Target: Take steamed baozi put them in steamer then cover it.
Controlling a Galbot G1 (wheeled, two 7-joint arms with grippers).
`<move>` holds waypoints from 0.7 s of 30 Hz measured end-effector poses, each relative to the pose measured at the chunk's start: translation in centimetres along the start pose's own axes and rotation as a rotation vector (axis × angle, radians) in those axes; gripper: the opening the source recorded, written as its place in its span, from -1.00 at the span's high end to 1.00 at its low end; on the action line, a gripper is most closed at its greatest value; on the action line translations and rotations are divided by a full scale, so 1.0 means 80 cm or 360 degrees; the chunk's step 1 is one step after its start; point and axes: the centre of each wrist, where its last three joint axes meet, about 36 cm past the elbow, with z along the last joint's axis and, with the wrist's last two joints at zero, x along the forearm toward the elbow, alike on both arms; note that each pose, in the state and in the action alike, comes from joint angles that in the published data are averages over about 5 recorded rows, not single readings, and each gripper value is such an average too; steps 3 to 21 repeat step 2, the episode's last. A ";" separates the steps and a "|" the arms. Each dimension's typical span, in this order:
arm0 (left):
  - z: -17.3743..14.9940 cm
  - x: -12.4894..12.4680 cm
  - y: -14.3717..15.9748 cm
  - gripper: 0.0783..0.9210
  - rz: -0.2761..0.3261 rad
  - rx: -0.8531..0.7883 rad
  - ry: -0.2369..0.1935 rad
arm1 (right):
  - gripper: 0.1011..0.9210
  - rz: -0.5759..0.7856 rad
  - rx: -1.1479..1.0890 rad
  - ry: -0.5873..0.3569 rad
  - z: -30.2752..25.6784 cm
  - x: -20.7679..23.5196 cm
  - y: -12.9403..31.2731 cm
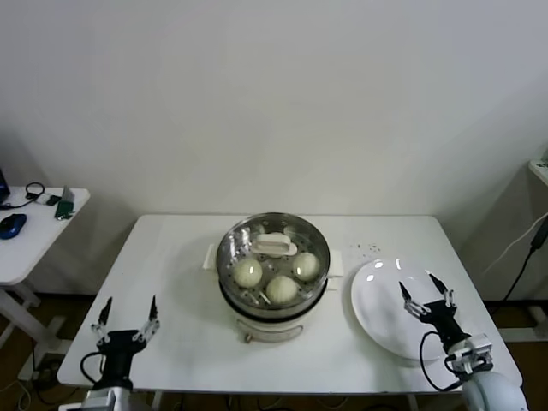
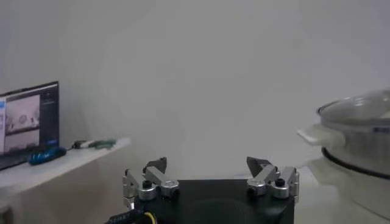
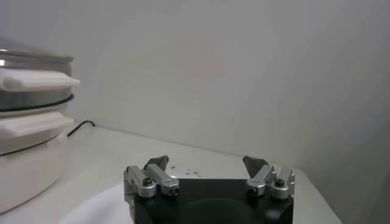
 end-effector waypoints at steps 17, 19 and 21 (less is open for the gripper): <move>0.002 0.001 0.002 -0.77 -0.0001 0.0007 0.0000 | -0.76 -0.0002 -0.0001 0.0000 0.001 0.001 0.000; 0.002 0.001 0.002 -0.77 -0.0001 0.0007 0.0000 | -0.76 -0.0002 -0.0001 0.0000 0.001 0.001 0.000; 0.002 0.001 0.002 -0.77 -0.0001 0.0007 0.0000 | -0.76 -0.0002 -0.0001 0.0000 0.001 0.001 0.000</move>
